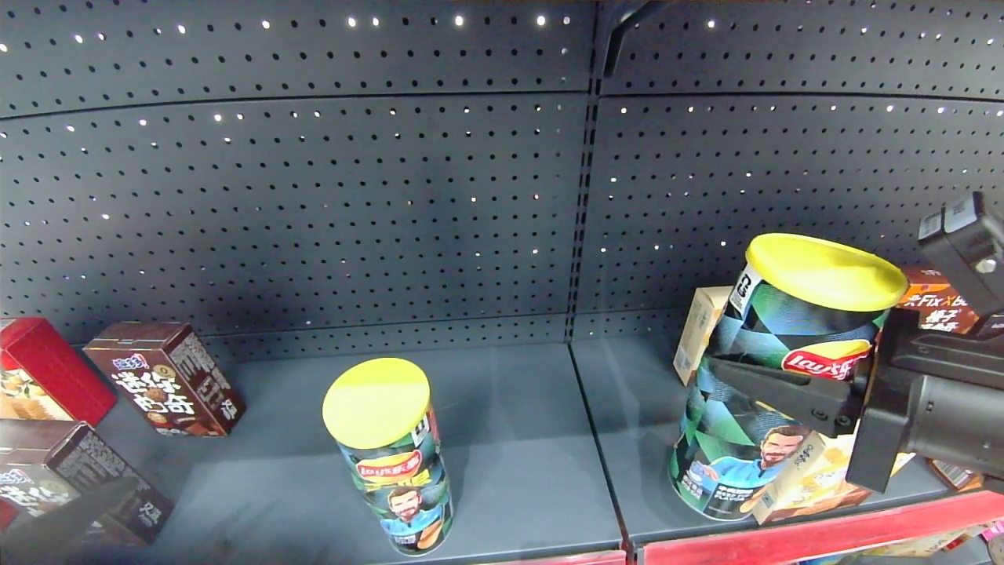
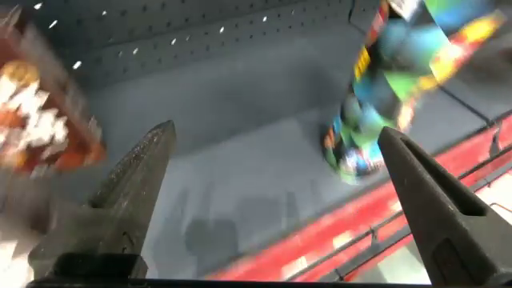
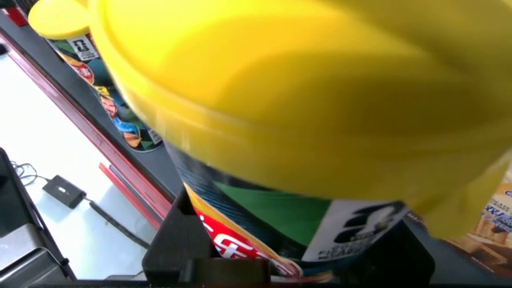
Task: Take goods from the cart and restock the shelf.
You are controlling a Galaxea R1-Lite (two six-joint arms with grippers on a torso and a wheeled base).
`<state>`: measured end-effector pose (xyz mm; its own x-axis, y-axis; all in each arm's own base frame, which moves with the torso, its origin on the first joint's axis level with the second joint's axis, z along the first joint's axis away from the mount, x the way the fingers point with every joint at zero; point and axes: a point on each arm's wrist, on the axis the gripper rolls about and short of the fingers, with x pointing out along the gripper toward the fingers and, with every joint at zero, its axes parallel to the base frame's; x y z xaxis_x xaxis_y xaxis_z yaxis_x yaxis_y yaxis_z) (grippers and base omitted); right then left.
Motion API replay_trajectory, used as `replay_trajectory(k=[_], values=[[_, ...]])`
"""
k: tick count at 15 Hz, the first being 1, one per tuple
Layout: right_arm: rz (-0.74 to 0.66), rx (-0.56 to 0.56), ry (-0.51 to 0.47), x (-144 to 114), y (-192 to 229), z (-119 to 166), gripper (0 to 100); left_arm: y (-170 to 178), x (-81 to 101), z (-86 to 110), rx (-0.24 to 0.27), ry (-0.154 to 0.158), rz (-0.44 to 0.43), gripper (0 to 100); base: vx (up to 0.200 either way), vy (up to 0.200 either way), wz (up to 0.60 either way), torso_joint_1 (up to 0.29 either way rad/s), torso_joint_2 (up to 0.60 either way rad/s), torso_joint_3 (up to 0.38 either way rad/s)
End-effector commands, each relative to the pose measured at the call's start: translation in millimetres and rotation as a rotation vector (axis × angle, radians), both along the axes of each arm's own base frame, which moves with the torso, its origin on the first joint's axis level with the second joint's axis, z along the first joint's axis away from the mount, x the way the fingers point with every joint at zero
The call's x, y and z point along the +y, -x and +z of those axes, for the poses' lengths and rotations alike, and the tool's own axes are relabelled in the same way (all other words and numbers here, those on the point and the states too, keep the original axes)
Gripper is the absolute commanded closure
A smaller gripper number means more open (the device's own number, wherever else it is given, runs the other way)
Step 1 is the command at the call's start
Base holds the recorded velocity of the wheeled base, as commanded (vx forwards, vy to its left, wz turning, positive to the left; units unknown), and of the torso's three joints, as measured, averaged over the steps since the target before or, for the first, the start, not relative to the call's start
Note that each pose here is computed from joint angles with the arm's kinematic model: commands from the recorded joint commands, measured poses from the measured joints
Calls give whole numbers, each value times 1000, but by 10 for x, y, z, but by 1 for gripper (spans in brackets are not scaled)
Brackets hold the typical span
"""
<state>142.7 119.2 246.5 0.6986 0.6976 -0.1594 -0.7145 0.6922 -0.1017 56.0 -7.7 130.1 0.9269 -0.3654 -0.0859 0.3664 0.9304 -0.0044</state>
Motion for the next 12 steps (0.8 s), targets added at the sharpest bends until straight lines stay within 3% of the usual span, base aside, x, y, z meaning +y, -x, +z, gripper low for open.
replay_trajectory(k=[1, 2, 3, 4, 6, 7, 8, 9, 12], values=[[1, 4, 3, -3, 5, -17, 100, 701, -10, -305, -151, 5, 57, 0, 0, 0, 0, 0, 0, 0], [1, 4, 3, -5, 8, -18, 100, 746, 0, -414, -104, -17, 120, 0, 0, 0, 0, 0, 0, 0], [1, 5, 4, -9, 12, -24, 100, 725, 17, -379, -99, -10, 190, 0, 0, 0, 0, 0, 0, 0], [-1, 0, 0, -23, 25, -18, 100, 730, 22, -454, -90, -8, 199, 0, 0, 0, 0, 0, 0, 0], [-4, 2, 2, -36, 33, -31, 100, 735, 19, -469, -79, -1, 178, 0, 0, 0, 0, 0, 0, 0], [-6, 1, 1, -53, 46, -38, 100, 742, 9, -472, -58, 60, 114, 0, 0, 0, 0, 0, 0, 0], [-6, -3, -3, -58, 52, -36, 100, 785, 5, -477, -97, 94, 51, 0, 0, 0, 0, 0, 0, 0], [-6, -5, -4, -53, 45, -36, 100, 803, 1, -483, -119, 96, 30, 0, 0, 0, 0, 0, 0, 0], [8, -1, -1, -6, 15, -34, 100, 802, 1, -482, -116, 99, 32, 0, 0, 0, 0, 0, 0, 0]])
